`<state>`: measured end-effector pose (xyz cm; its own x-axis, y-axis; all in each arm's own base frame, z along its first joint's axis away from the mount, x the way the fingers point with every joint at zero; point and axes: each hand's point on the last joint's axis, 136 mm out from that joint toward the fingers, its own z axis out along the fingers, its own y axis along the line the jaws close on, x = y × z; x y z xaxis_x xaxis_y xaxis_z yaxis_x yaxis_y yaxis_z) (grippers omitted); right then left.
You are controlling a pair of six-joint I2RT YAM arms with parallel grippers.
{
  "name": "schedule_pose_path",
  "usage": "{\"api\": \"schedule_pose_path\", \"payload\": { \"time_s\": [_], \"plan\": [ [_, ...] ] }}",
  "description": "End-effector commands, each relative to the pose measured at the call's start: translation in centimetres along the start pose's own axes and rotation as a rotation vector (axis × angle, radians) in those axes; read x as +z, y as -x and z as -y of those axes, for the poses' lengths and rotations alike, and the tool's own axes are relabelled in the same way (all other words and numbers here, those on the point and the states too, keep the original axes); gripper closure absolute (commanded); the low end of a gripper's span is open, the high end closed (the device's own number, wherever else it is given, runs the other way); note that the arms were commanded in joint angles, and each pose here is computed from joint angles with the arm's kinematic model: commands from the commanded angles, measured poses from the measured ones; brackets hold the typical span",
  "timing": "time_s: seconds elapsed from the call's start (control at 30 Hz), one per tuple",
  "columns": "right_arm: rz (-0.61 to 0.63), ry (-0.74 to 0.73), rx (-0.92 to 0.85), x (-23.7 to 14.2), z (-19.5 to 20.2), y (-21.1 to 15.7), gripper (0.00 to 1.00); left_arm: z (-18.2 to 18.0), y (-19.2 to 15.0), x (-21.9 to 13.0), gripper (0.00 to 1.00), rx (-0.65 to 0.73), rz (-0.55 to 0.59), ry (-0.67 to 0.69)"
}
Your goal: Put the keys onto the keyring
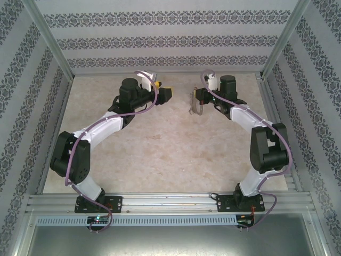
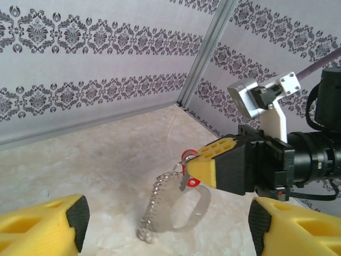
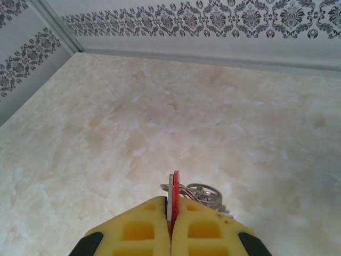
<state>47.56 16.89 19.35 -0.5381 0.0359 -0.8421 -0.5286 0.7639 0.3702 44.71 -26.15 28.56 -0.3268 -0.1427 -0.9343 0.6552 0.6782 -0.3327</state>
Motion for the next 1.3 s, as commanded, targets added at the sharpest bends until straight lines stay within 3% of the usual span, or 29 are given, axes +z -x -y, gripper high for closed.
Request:
{"api": "schedule_pose_path", "payload": {
  "time_s": [0.0, 0.03, 0.07, 0.5, 0.77, 1.27],
  "plan": [
    [0.075, 0.014, -0.029, 0.2, 0.0, 3.2, 1.00, -0.3, 1.3, -0.3, 0.09, 0.005, 0.046, 0.003],
    [0.079, 0.016, -0.026, 0.4, 0.0, 3.5, 1.00, -0.3, 1.3, -0.3, 0.01, 0.004, 0.047, 0.006],
    [0.080, 0.020, -0.024, 0.7, 0.1, 3.7, 1.00, -0.5, 1.3, -0.3, 0.00, 0.003, 0.047, 0.012],
    [0.116, 0.059, 0.015, 3.4, 0.9, 6.5, 1.00, -0.9, 1.1, -0.3, 0.00, -0.011, 0.035, 0.026],
    [0.075, 0.008, 0.067, 3.7, 2.8, 2.9, 1.00, -0.4, 1.4, -0.6, 0.00, -0.026, 0.042, 0.006],
    [0.039, 0.003, 0.108, 1.8, 2.2, -1.1, 1.00, 0.3, 1.7, -0.7, 0.00, -0.055, 0.053, -0.031]
  ]
}}
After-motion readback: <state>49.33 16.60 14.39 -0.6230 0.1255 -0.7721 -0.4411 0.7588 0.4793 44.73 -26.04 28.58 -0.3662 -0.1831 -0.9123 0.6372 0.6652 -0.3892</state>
